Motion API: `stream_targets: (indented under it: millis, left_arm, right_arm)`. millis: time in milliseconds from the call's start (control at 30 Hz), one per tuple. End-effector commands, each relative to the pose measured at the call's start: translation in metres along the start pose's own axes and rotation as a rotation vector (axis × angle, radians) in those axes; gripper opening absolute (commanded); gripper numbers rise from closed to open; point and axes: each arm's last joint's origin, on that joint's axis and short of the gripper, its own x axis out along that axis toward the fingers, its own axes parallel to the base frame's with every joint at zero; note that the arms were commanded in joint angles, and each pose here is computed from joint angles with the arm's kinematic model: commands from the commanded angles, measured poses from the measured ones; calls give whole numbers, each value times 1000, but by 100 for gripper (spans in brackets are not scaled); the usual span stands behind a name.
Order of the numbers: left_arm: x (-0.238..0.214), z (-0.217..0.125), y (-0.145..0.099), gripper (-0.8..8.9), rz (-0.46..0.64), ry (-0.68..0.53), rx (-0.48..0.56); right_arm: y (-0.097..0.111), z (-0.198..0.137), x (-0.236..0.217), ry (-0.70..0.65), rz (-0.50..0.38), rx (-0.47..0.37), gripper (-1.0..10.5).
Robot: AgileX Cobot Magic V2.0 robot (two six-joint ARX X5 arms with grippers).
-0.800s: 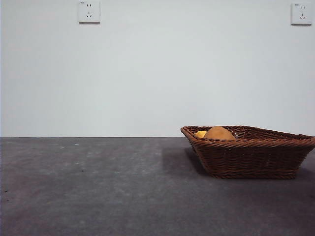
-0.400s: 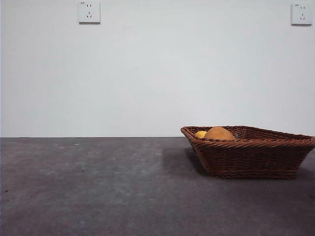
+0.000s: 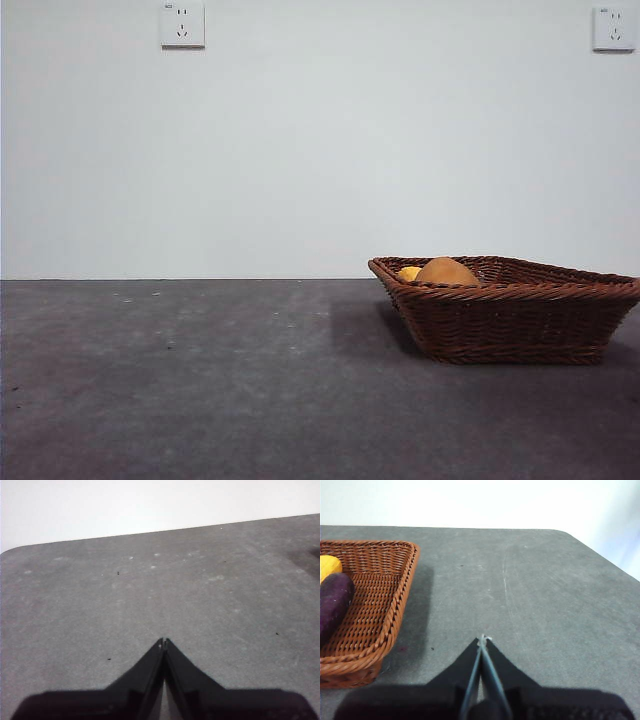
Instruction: Help me put the vegetables on the table into the basket
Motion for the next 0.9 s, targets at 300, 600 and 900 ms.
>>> stream_targets:
  millis: [300,600,900]
  left_arm:
    - [0,-1,1,-3,1,-1,32]
    - [1,-1,1,-3,0,4,32]
    - [1,-1,1,-3,0,5,32]
  right_arm:
    - [0,-2,0,8,0,-3,2]
    - [0,-2,0,8,0,-3,2]
    - [0,-2,0,8,0,-3,2]
